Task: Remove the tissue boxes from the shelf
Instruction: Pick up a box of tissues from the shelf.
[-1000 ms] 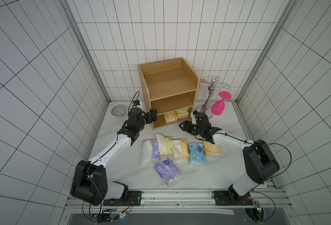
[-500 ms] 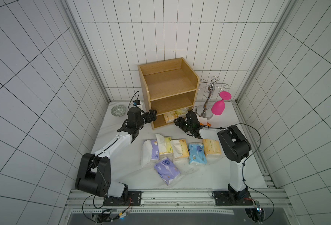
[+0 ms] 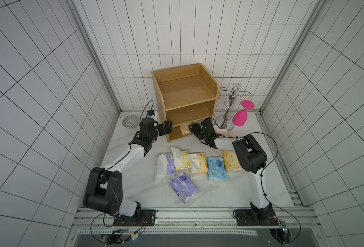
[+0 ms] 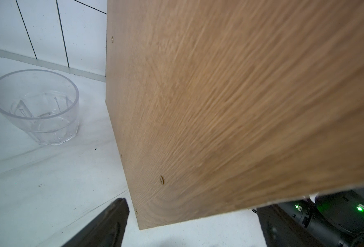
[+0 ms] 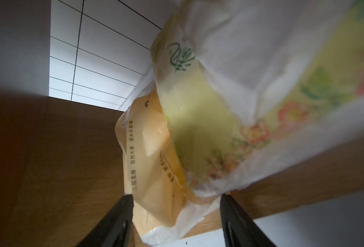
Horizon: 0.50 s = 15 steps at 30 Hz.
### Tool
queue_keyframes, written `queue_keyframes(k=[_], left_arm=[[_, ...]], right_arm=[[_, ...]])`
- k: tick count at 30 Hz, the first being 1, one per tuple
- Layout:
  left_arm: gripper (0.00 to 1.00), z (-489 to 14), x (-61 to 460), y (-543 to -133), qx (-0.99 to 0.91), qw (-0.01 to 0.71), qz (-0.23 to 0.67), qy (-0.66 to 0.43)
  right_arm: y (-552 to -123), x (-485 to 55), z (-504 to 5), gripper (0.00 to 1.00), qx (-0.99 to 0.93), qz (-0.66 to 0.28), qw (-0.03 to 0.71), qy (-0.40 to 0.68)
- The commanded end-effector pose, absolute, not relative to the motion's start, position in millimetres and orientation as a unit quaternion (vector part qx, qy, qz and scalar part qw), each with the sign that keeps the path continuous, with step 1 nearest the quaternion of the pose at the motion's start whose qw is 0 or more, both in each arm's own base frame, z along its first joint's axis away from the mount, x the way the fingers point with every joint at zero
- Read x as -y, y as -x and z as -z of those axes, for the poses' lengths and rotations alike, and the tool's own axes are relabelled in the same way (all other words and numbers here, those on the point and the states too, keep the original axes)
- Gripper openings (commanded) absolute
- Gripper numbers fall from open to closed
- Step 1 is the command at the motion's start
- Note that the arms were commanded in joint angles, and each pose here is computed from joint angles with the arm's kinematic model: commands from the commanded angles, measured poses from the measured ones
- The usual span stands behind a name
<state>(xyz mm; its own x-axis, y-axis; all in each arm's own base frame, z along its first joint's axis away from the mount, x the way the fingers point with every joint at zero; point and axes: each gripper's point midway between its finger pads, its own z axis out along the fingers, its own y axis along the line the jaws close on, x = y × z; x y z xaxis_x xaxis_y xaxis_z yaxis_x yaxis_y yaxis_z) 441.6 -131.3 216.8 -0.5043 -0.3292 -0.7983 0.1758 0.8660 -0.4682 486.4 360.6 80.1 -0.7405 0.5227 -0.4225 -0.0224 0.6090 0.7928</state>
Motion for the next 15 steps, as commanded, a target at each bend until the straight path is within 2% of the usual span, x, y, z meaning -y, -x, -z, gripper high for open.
queue_keyframes(k=[1, 3, 7, 10, 14, 15], left_arm=[[0.98, -213, 131, -444, -0.828, 0.497, 0.258, 0.037], [0.98, -213, 131, -443, -0.828, 0.496, 0.261, 0.037], [0.97, -215, 134, -442, -0.826, 0.494, 0.27, 0.032], [0.97, -218, 136, -441, -0.824, 0.493, 0.277, 0.03], [0.97, -222, 136, -440, -0.822, 0.493, 0.283, 0.035], [0.97, -223, 135, -440, -0.821, 0.493, 0.285, 0.037]], right_arm=[[-496, -365, -80, 0.64, -0.835, -0.409, 0.334, -0.153], [-495, -367, -80, 0.57, -0.838, -0.405, 0.333, -0.149], [-495, -365, -80, 0.31, -0.845, -0.392, 0.336, -0.14], [-492, -363, -79, 0.16, -0.85, -0.383, 0.334, -0.135], [-486, -361, -80, 0.01, -0.854, -0.381, 0.331, -0.128], [-484, -360, -80, 0.0, -0.855, -0.38, 0.33, -0.127]])
